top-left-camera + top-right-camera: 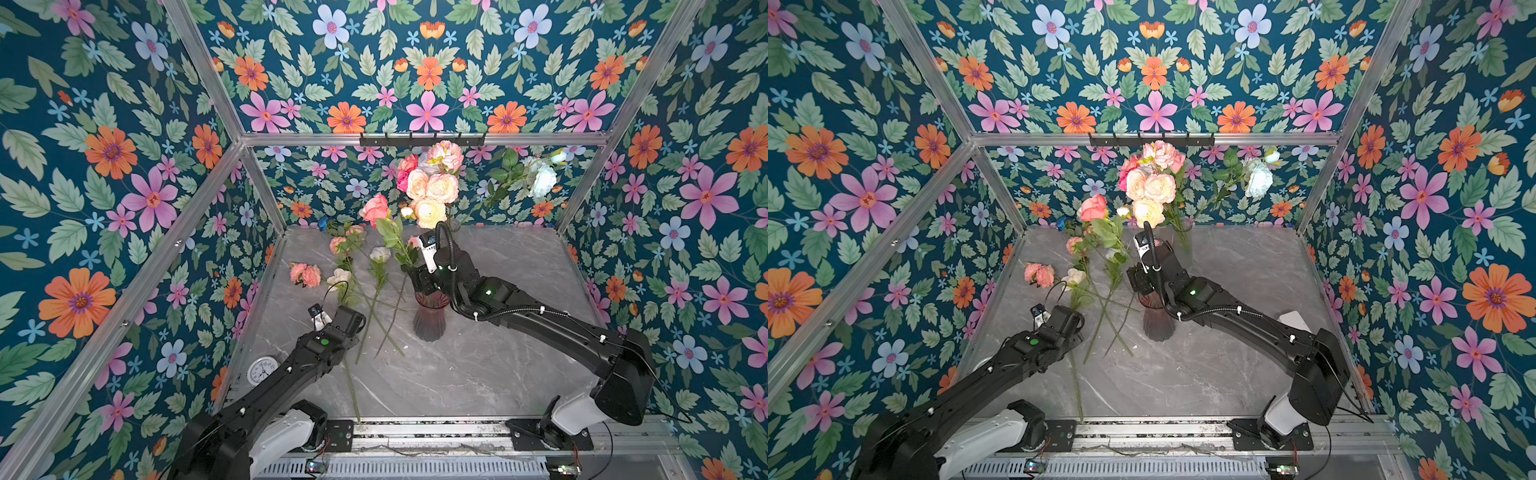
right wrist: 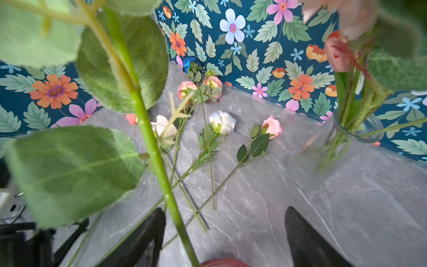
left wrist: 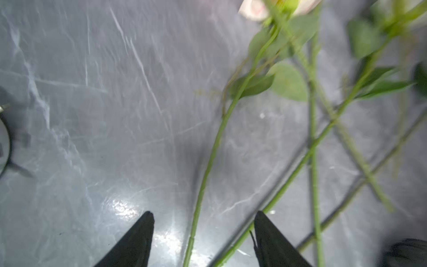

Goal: Arrange flowers in a vase
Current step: Adjust the flower in the vase, then pick up the flower from the middle-left of the table.

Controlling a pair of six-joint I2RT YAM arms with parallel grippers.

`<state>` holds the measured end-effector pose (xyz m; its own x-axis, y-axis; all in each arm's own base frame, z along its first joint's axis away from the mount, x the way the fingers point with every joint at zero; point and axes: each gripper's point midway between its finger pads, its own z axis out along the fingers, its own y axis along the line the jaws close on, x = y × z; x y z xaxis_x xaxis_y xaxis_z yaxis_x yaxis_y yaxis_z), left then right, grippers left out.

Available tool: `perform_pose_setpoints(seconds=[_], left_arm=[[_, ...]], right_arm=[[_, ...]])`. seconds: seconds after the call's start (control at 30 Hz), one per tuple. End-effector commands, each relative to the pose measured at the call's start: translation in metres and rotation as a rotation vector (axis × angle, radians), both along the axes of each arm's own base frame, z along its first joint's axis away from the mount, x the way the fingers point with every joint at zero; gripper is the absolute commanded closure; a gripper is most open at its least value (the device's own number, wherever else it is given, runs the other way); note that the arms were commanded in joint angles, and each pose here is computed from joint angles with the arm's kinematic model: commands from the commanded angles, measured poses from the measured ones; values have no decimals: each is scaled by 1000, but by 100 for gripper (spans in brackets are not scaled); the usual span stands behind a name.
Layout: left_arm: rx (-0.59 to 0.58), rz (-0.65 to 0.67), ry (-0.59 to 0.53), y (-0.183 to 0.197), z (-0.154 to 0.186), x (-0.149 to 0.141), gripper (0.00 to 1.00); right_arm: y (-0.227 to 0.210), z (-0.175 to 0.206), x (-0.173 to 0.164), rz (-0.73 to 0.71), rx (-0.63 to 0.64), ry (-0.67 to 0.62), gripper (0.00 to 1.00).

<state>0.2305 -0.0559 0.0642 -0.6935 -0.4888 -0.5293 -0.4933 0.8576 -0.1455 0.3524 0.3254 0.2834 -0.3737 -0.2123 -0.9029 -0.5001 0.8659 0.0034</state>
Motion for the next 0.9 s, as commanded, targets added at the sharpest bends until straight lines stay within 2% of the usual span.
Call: perform_pose_setpoints(seconds=[0.0,0.13,0.23,0.33,0.43,0.5,0.53,0.6,0.67,0.8,0.87], left_arm=[[-16,-31,0,-9,-14,10,31],[49,-13,70,2,-35,7,39],[51,-9,85,3,-47,10,52],[62,-12,106,4,-51,13,74],[99,-13,80,9,-34,22,99],[114,-18,24,11,-12,30,99],[112,-19,9,12,-5,31,95],[107,-22,-8,13,6,34,100],[112,-20,-23,14,20,36,100],[239,-28,-101,29,76,47,100],[249,-47,-139,28,96,52,100]], right_arm=[[-1,12,-1,-3,35,-20,19],[-7,23,-9,16,54,-38,15],[-14,35,-19,31,91,-67,12],[-25,50,-29,38,125,-107,10],[-38,66,-41,38,160,-144,9],[-50,75,-47,23,179,-166,8],[-54,78,-50,19,186,-174,8],[-64,84,-55,2,202,-195,8],[-73,86,-58,-15,211,-200,8],[-83,90,-63,-25,235,-211,8],[-85,92,-64,-27,242,-216,8]])
